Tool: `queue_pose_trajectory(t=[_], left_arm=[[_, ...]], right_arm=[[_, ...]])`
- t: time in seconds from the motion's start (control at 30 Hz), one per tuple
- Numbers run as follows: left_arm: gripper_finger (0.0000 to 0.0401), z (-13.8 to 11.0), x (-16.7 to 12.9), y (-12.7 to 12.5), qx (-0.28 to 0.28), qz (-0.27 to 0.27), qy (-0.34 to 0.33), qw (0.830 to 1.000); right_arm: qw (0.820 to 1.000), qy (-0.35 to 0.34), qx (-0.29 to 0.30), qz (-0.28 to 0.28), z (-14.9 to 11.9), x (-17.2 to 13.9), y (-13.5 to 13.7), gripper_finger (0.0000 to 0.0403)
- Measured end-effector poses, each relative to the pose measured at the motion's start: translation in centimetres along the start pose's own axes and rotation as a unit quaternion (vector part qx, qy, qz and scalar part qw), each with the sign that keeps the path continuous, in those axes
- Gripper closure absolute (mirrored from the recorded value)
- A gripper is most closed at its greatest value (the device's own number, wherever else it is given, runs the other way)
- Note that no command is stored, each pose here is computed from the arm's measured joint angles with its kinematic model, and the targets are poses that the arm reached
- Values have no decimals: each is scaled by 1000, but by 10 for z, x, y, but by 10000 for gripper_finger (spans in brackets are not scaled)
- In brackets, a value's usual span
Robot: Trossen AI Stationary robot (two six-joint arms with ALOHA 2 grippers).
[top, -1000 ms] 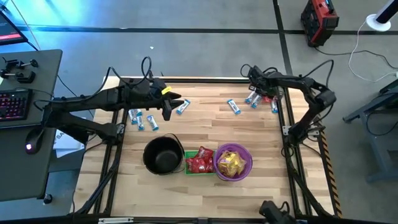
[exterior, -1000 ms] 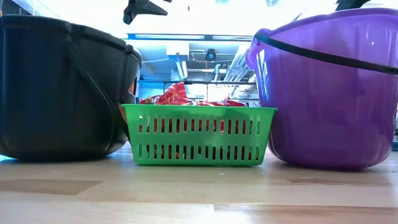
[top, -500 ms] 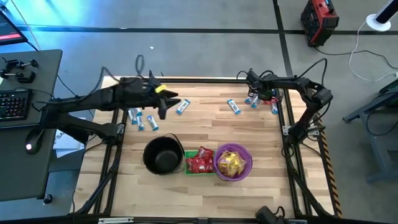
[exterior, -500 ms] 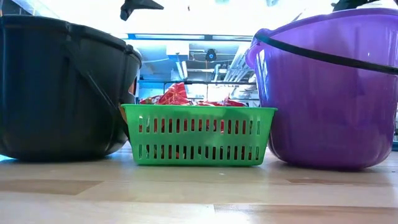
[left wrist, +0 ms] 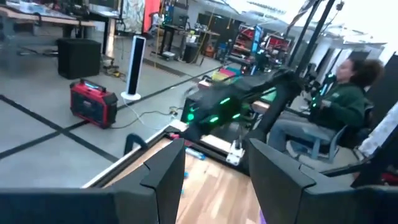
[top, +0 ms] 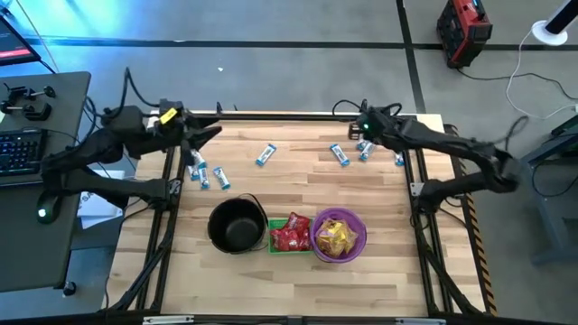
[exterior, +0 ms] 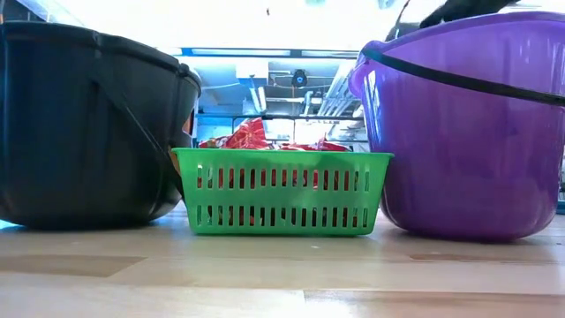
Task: Sort candy by brand, put in halloween buckets
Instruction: Put the red candy into the green bin
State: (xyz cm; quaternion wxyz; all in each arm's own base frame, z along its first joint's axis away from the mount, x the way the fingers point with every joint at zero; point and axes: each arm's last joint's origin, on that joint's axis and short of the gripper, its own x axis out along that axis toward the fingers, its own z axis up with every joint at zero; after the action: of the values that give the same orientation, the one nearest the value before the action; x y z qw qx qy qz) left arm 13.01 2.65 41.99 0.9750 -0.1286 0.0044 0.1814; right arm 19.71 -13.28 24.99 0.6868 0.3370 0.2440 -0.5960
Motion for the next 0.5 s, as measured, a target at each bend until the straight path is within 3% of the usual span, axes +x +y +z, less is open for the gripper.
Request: queue_pose_trajectory(t=[0.1, 0.27, 0.43, 0.5], left_arm=[[238, -3, -3, 2, 6, 10, 12, 1000], [238, -6, 3, 1, 9, 15, 26, 1000], [238, -9, 12, 0, 12, 18, 39, 999], [238, -10, 15, 0, 13, 17, 44, 999]], right_arm=[[986, 13, -18, 164, -13, -35, 26, 403], [918, 45, -58, 389, -57, -87, 73, 403], [844, 77, -112, 519, -113, -123, 104, 403], [826, 90, -127, 542, -132, -129, 111, 403]])
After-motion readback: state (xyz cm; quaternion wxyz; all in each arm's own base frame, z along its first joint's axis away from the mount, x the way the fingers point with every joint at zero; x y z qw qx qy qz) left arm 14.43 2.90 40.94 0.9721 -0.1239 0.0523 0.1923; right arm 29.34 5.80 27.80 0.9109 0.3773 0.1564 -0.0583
